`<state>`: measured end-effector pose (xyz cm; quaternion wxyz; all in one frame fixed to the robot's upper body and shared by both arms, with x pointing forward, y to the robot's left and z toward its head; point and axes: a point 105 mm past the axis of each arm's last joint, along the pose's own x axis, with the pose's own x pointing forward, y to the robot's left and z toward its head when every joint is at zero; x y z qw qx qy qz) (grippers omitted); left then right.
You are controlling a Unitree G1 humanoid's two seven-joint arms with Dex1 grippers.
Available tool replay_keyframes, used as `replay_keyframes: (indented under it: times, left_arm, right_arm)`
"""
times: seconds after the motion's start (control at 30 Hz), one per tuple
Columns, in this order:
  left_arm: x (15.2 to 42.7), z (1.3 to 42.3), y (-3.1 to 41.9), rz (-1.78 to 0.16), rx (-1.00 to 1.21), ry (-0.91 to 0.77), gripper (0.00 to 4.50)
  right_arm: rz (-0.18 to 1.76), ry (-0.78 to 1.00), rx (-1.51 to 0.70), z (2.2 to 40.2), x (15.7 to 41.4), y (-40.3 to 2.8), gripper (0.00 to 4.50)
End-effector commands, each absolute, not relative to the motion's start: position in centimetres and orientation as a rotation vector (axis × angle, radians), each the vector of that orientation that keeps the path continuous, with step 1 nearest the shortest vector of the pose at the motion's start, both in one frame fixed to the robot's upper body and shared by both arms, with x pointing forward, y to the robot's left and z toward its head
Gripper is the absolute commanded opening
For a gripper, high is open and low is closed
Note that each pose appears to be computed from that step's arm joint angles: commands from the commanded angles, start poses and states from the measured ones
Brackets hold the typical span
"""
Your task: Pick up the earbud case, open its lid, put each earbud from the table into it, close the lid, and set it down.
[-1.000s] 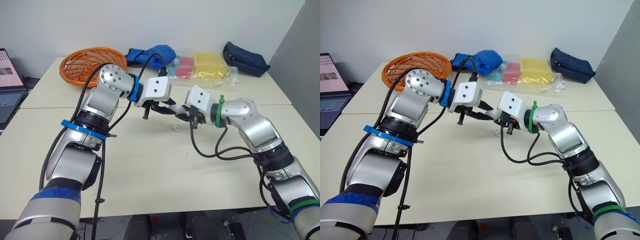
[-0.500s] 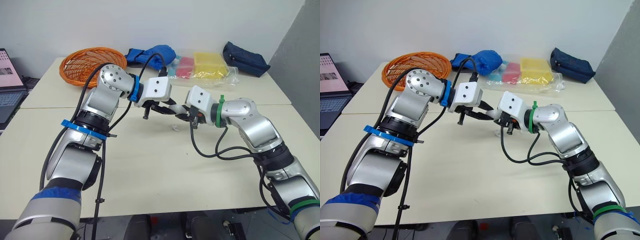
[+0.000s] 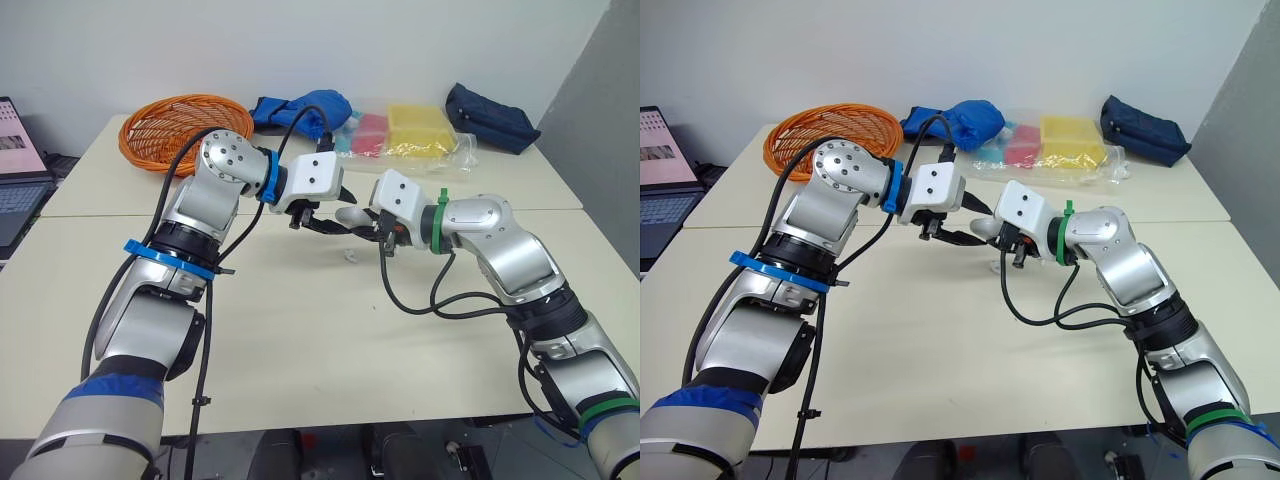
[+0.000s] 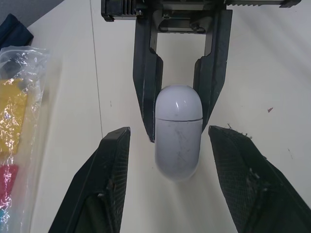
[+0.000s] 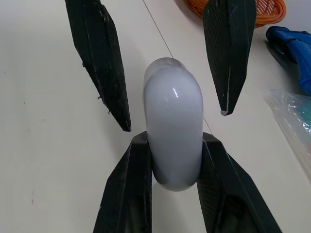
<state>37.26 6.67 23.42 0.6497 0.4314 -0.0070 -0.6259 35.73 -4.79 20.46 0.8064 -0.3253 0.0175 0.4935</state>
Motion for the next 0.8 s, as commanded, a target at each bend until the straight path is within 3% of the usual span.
replay_keyframes:
  times: [0.03,0.17,0.67,0.7,0.8]
  left_arm:
    - [37.04,24.81,6.35,-1.405,0.984,-0.068,2.1]
    - [36.78,24.63,6.28,-1.426,0.983,-0.055,0.8]
    - [36.74,24.84,6.06,-1.42,0.934,-0.053,0.75]
    - [36.64,24.78,6.06,-1.429,0.925,-0.049,0.75]
    - [36.63,24.54,6.35,-1.427,0.877,-0.028,0.75]
  right_arm:
    - [1.041,-0.06,-0.726,23.05,35.38,-4.54,0.83]
    - [1.04,-0.059,-0.723,22.98,35.42,-4.58,0.83]
    - [1.032,-0.075,-0.724,23.36,35.55,-4.69,0.83]
    - [1.034,-0.075,-0.725,23.32,35.54,-4.73,1.56]
    - [1.041,-0.066,-0.7,23.34,35.37,-5.02,2.48]
